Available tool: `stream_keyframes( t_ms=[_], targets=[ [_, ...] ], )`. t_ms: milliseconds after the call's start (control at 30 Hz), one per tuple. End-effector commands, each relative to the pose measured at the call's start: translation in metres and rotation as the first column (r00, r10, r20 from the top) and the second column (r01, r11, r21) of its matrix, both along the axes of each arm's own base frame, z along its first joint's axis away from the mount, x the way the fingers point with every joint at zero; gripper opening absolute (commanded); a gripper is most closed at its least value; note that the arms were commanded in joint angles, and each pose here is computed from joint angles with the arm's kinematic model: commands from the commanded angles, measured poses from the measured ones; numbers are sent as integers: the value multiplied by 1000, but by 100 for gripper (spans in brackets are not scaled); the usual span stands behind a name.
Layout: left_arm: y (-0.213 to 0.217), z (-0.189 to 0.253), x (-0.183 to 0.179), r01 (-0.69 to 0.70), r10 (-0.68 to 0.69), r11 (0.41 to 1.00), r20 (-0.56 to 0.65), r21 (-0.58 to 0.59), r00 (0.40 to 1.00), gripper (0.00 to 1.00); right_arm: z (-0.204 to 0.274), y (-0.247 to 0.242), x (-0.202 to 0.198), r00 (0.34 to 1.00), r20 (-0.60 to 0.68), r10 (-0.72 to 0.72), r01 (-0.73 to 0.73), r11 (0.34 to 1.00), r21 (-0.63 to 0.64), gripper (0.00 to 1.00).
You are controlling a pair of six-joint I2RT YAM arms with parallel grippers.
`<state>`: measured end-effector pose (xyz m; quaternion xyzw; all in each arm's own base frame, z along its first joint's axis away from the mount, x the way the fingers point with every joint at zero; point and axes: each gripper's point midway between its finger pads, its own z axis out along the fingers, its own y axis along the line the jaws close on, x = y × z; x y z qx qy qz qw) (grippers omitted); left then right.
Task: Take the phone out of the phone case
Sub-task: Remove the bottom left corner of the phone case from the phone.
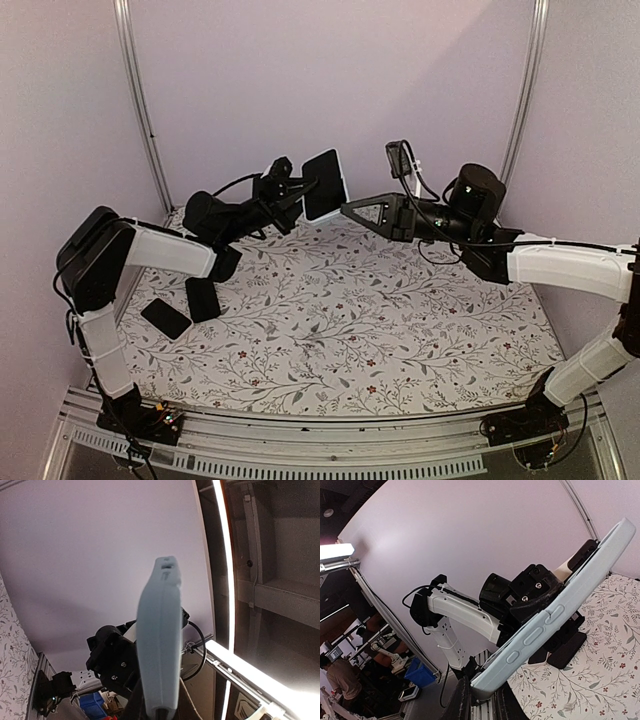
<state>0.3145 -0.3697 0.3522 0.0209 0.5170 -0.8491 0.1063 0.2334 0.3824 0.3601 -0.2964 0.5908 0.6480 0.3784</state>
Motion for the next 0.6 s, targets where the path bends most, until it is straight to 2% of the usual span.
stream_keyframes(
  t_ms=[0,300,500,533,567],
  targets=[
    [-7,16,-32,80,-73,991,66,-109,995,0,68,-2,-35,966,252,59,-97,985,141,8],
    [-13,23,-42,123,-115,980,63,-157,991,0,81,-1,-36,955,289,61,-112,980,163,8],
    [-16,22,-45,128,-117,980,77,-151,990,0,80,1,-33,956,286,60,-109,981,161,1],
    [-15,22,-45,123,-112,981,80,-150,990,0,79,2,-34,958,280,66,-114,981,159,1],
    [-14,22,-44,117,-105,982,84,-148,991,0,77,3,-32,961,268,67,-111,982,152,6]
  ],
)
